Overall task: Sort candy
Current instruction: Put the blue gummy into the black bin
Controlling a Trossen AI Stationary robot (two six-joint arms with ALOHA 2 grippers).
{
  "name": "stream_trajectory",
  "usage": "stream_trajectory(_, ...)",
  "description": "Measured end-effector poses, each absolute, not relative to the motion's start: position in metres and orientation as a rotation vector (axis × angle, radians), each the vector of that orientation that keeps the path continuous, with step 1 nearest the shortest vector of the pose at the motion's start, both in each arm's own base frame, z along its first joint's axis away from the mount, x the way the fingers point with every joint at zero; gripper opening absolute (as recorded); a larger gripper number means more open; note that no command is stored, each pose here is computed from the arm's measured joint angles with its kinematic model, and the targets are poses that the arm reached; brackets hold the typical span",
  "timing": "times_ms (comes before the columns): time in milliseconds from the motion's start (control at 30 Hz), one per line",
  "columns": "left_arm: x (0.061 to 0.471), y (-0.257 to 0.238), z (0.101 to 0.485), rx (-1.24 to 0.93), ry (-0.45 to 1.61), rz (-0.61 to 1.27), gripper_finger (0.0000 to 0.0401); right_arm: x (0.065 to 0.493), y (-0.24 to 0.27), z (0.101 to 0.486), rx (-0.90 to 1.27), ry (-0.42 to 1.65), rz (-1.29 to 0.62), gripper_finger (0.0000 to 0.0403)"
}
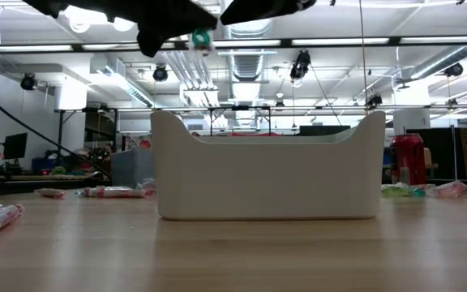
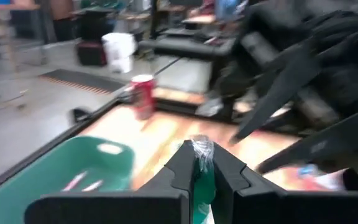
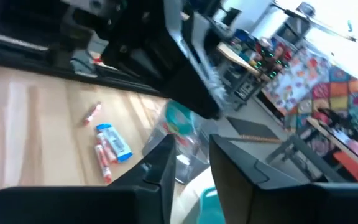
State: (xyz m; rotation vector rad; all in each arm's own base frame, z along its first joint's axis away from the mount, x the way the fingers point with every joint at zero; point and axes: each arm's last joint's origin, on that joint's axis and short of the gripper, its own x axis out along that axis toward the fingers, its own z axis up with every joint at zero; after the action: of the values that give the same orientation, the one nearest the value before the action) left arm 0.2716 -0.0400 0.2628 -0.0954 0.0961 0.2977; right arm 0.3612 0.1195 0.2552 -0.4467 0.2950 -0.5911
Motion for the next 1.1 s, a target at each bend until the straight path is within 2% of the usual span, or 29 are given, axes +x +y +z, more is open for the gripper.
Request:
stream_trajectory(133,0.259,-0.013,0.261,-0.060,0.211,0.475,0.0006,0.355,0.117,0.257,-0.398,0.322,-0.605,0.0108)
stream_trajectory(433,0.232,0.079,0.232,-0.063,0.554,0.859,0.0006,0.344,0.112,0.253,-0.326,0.392,-0.626,0.0103)
stream_trajectory(733,0.222,0.139,0.195,-0.198,0.723,0.939,0.0017,0.343,0.112,0.249,-0.312,0.412,-0.632,0.0109)
stream_trajectory(1100,0.223,0.144,0.180,-0.188,0.808,0.937,0.0069,0.341,0.111,0.251,-0.288,0.404,-0.635,0.0109)
